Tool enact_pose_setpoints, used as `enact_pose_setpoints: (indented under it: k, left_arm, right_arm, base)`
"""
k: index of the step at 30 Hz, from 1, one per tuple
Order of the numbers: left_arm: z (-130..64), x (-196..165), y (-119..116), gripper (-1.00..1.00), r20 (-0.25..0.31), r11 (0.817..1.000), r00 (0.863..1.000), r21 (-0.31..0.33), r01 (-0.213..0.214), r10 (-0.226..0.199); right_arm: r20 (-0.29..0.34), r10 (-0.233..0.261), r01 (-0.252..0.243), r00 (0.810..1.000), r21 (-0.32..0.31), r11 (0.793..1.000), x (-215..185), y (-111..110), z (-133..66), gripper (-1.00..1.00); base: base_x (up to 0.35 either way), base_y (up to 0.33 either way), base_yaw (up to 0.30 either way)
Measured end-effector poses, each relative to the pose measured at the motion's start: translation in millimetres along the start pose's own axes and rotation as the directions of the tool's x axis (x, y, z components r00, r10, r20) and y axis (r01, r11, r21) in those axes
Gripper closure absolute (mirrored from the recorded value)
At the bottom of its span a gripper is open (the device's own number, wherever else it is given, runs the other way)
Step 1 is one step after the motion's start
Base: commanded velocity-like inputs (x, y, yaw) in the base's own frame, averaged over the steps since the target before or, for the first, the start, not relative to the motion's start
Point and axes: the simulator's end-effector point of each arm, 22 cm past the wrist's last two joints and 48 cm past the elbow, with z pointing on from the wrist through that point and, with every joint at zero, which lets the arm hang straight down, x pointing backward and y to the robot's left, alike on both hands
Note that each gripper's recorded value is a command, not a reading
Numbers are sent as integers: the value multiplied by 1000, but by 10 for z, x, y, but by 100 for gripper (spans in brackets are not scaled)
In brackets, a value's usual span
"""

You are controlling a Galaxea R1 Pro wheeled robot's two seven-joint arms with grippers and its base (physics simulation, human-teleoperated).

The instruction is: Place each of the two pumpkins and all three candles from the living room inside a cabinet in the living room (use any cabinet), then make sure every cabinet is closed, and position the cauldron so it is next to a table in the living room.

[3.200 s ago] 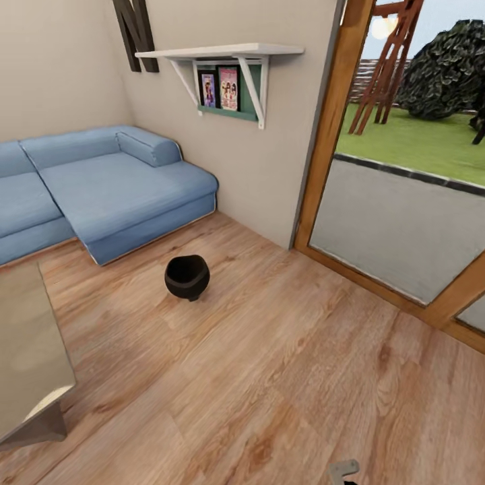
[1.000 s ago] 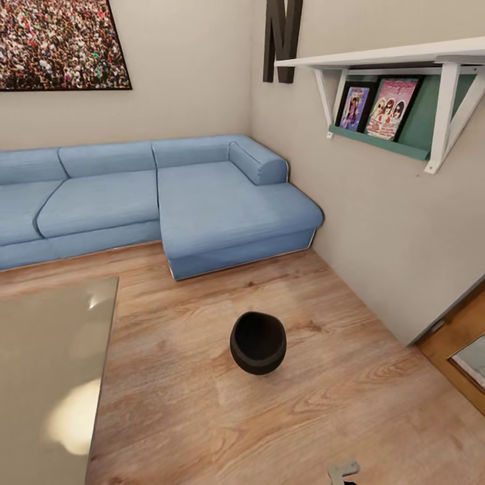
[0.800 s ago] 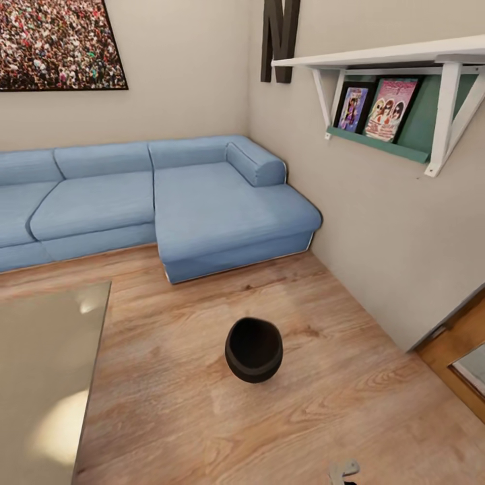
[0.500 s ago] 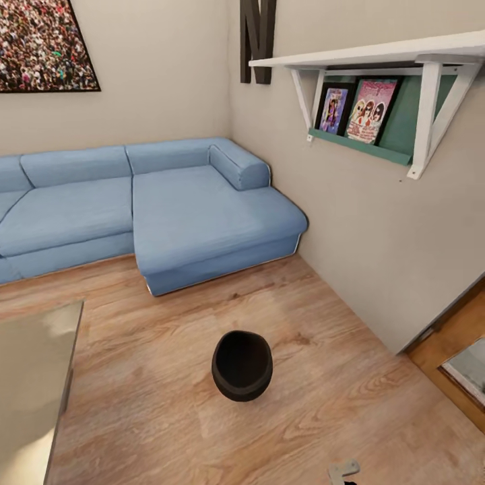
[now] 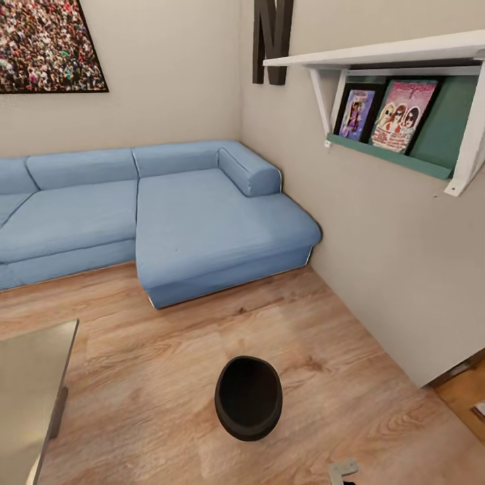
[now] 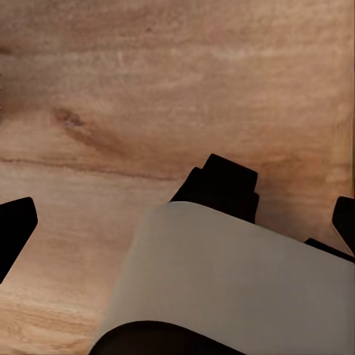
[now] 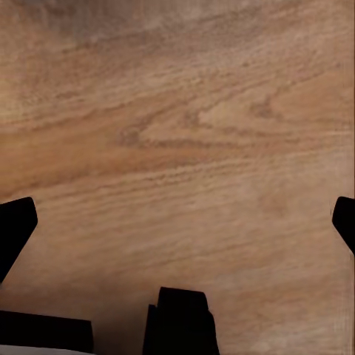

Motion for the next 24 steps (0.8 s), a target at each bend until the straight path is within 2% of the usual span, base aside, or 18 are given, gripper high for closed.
enact_pose_setpoints:
  k: [8,13,24]
  left_arm:
    - [0,2,-2,-100,-1,1000,1000,1,0,0]
    - [-4,0,-14,-100,1,1000,1000,2,0,0]
    - [-28,11,-108,-100,2,1000,1000,17,3,-3]
  right_arm:
    - [0,0,0,1000,1,1000,2,-11,0,-100]
    - [0,0,0,1000,2,1000,2,-14,0,-100]
    - [-3,0,0,1000,3,1000,9,-24,0,-100]
  base:
    - [335,0,278]
    - [305,0,34]
    - [24,0,1]
